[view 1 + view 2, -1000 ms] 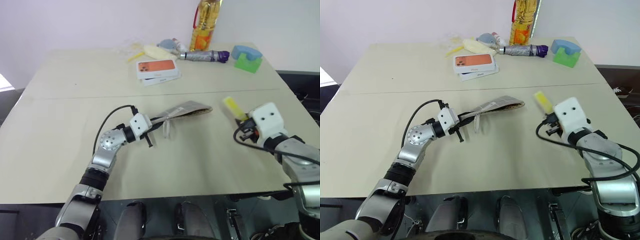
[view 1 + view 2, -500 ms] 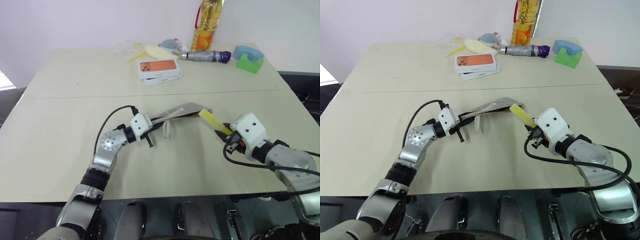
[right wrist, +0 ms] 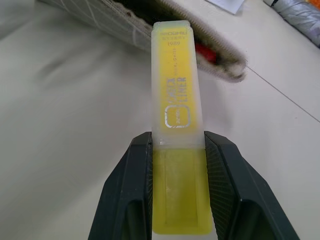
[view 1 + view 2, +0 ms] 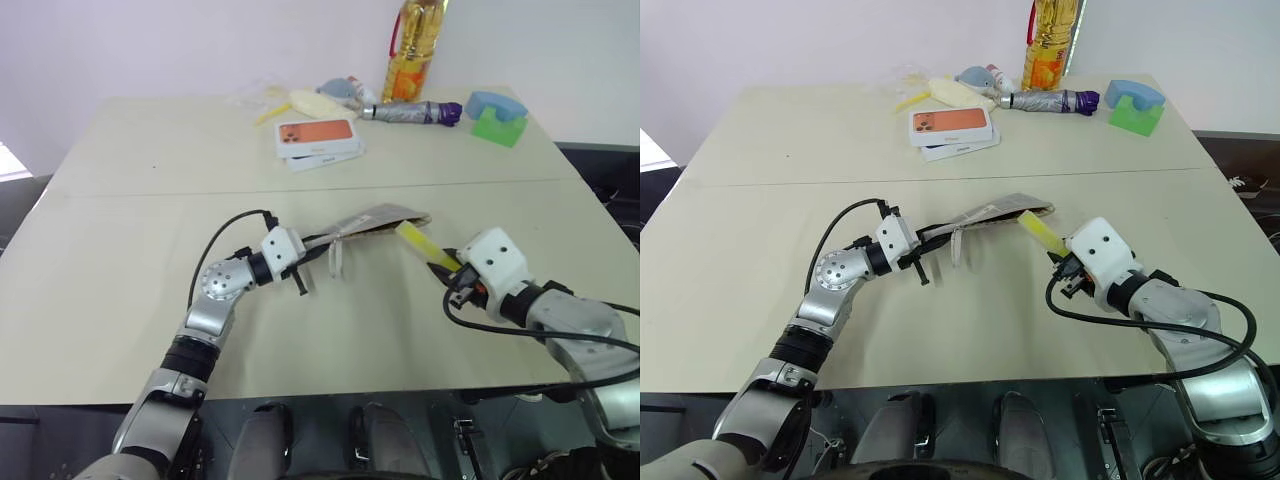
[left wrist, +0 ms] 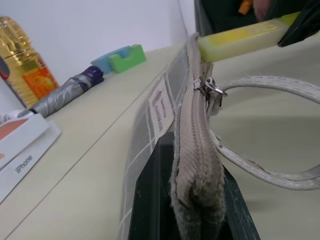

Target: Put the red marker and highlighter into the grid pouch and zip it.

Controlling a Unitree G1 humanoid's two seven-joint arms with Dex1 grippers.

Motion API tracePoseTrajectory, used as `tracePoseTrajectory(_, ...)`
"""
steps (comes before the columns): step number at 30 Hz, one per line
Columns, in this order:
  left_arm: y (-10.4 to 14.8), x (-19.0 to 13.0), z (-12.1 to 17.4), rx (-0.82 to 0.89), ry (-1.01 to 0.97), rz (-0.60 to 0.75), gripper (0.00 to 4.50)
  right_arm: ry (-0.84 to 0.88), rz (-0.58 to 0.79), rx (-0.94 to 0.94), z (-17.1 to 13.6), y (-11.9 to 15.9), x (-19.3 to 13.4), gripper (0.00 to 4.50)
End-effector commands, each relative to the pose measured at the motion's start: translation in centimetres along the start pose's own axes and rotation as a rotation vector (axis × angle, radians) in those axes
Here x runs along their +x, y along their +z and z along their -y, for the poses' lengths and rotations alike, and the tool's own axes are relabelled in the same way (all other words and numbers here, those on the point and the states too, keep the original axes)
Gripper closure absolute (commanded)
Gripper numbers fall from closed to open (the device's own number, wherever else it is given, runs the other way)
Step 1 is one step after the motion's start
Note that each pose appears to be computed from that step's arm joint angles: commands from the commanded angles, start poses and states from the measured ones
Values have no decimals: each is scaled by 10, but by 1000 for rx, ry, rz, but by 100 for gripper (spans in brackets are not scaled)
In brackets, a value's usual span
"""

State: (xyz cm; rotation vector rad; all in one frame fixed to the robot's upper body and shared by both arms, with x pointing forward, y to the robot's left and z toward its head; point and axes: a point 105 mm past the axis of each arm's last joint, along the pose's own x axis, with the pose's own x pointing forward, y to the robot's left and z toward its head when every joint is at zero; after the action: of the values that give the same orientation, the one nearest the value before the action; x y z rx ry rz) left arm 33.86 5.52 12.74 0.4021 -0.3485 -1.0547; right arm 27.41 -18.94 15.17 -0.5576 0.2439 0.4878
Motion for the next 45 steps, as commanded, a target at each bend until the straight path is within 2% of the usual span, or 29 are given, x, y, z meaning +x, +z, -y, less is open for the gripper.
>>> tracePoseTrajectory(1, 24, 2, 1, 89, -49, 80, 450, 3, 9, -57, 3, 10, -5, 363)
tracePoseTrajectory(7, 23, -1, 11, 149, -150, 66, 450, 42, -12, -145, 2, 19, -9, 363)
tracePoseTrajectory(13, 26, -2, 20, 165, -212, 84, 450, 122, -81, -355, -4, 23, -11, 363)
tracePoseTrajectory(23, 33, -3, 35, 175, -290, 112, 450, 257, -48, -608, -32, 44, -3, 363)
tracePoseTrajectory(29, 32, -2, 34, 167, -284, 104, 450, 263, -34, -638, -34, 49, 0, 363)
tracePoseTrajectory(30, 31, -3, 32, 161, -275, 98, 450, 253, -30, -640, -33, 50, 0, 260)
tracePoseTrajectory(31, 30, -3, 31, 156, -266, 93, 450, 238, -23, -640, -30, 52, 0, 228)
tracePoseTrajectory(34, 26, -3, 22, 126, -215, 78, 450, 167, 48, -567, -18, 67, -3, 73)
tracePoseTrajectory(39, 15, 1, 2, 56, -54, 42, 450, 82, 293, -205, 2, 101, -17, 73)
tracePoseTrajectory(42, 13, 7, -9, 44, 45, 40, 450, 166, 359, -23, -9, 99, -24, 73)
tracePoseTrajectory(45, 14, 12, -13, 39, 102, 47, 450, 234, 371, 128, -24, 92, -23, 73)
